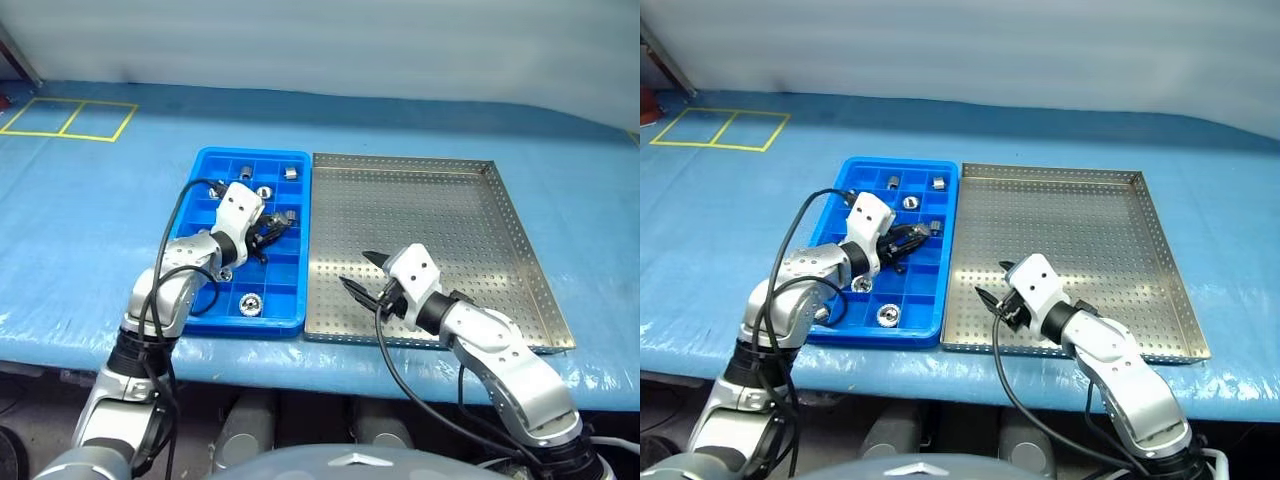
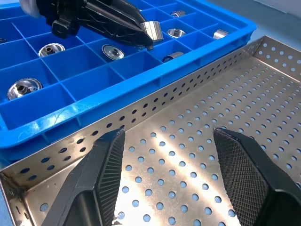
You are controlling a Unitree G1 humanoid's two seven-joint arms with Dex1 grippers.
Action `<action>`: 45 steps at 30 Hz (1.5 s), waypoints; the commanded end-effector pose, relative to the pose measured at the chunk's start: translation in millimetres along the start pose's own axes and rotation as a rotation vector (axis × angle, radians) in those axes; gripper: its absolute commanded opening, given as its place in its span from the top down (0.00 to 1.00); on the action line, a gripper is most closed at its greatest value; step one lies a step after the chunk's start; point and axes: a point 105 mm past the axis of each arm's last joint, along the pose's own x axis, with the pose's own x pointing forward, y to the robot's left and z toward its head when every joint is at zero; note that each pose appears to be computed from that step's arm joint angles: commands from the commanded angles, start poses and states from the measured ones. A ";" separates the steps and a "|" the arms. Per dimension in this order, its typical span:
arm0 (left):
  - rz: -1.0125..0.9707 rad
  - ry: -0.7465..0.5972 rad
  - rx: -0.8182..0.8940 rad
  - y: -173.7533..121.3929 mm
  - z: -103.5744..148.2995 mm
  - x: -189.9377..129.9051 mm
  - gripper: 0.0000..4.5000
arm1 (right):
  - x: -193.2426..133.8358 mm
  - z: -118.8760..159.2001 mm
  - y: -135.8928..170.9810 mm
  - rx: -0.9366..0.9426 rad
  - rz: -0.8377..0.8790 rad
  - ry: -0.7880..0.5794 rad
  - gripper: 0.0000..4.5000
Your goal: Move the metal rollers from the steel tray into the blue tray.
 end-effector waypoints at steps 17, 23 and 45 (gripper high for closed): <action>-0.203 -0.057 0.063 -22.4 15.7 -25.5 0.71 | 0.7 8.6 1.9 -0.017 -0.002 -0.044 0.30; -0.258 0.015 0.078 -33.4 -1.4 -25.0 0.71 | 0.4 8.6 1.1 -0.019 -0.005 -0.043 0.30; -0.320 -0.043 0.143 -49.7 0.6 -23.3 0.06 | -1.8 7.8 -1.1 -0.023 -0.025 -0.039 0.30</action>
